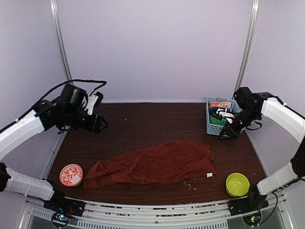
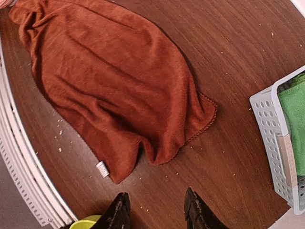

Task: Roll the towels
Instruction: Pick up the towel from the center of the board.

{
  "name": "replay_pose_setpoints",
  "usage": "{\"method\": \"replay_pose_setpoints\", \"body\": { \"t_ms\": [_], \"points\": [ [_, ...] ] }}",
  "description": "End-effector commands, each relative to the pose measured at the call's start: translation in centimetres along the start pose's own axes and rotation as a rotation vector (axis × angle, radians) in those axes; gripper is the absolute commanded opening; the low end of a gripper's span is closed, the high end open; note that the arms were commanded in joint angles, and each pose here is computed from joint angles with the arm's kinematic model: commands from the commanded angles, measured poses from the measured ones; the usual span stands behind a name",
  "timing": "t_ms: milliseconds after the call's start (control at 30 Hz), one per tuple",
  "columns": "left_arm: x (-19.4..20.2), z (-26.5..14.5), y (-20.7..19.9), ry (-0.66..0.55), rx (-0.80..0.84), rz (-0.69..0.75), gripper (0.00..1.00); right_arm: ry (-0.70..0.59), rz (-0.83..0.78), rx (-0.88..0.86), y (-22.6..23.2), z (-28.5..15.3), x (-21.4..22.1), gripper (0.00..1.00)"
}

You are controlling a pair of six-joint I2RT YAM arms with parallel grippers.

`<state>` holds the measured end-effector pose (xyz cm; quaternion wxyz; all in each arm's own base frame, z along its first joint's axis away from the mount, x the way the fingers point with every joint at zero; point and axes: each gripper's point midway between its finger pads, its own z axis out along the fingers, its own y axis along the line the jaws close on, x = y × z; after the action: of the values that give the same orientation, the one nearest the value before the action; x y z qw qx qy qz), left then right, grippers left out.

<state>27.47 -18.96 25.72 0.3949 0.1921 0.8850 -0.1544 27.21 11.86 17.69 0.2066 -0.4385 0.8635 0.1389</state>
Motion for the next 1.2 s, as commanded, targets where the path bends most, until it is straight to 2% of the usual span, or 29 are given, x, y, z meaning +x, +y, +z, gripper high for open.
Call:
{"method": "replay_pose_setpoints", "body": {
  "t_ms": [0, 100, 267, 400, 533, 767, 867, 933, 1000, 1167],
  "points": [
    [6.2, 5.8, 1.8, 0.295, -0.095, -0.085, 0.44, 0.019, 0.108, 0.06, -3.0, 3.5, -0.8, 0.38],
    [7.9, 8.1, 0.8, 0.349, -0.039, -0.116, 0.42, 0.071, 0.107, 0.059, -3.1, 6.5, -0.3, 0.38],
    [11.8, 10.5, 1.9, 0.475, -0.098, -0.127, 0.37, 0.205, 0.095, 0.05, -2.9, 10.5, 2.4, 0.38],
    [14.5, 11.7, -0.1, 0.534, 0.029, -0.158, 0.37, 0.305, 0.068, 0.008, -1.5, 12.3, 5.9, 0.38],
    [16.9, 11.6, -2.0, 0.559, 0.118, -0.166, 0.36, 0.425, 0.04, 0.004, -0.3, 12.6, 10.4, 0.38],
    [22.5, 9.7, -4.6, 0.717, 0.211, -0.181, 0.33, 0.574, -0.035, -0.019, 2.0, 9.7, 15.4, 0.36],
    [24.2, 8.3, -5.2, 0.795, 0.212, -0.177, 0.32, 0.556, -0.055, -0.044, 2.3, 7.8, 14.8, 0.35],
    [24.8, 7.5, -4.9, 0.833, 0.194, -0.169, 0.31, 0.488, -0.012, 0.025, 0.6, 6.9, 12.6, 0.36],
    [23.9, 7.5, -4.2, 0.813, 0.156, -0.131, 0.31, 0.383, 0.045, 0.089, -1.5, 6.3, 9.4, 0.38],
    [20.0, 9.2, -3.6, 0.722, 0.103, -0.052, 0.48, 0.153, 0.195, 0.191, -6.2, 7.2, 2.2, 0.34]
  ]
}}
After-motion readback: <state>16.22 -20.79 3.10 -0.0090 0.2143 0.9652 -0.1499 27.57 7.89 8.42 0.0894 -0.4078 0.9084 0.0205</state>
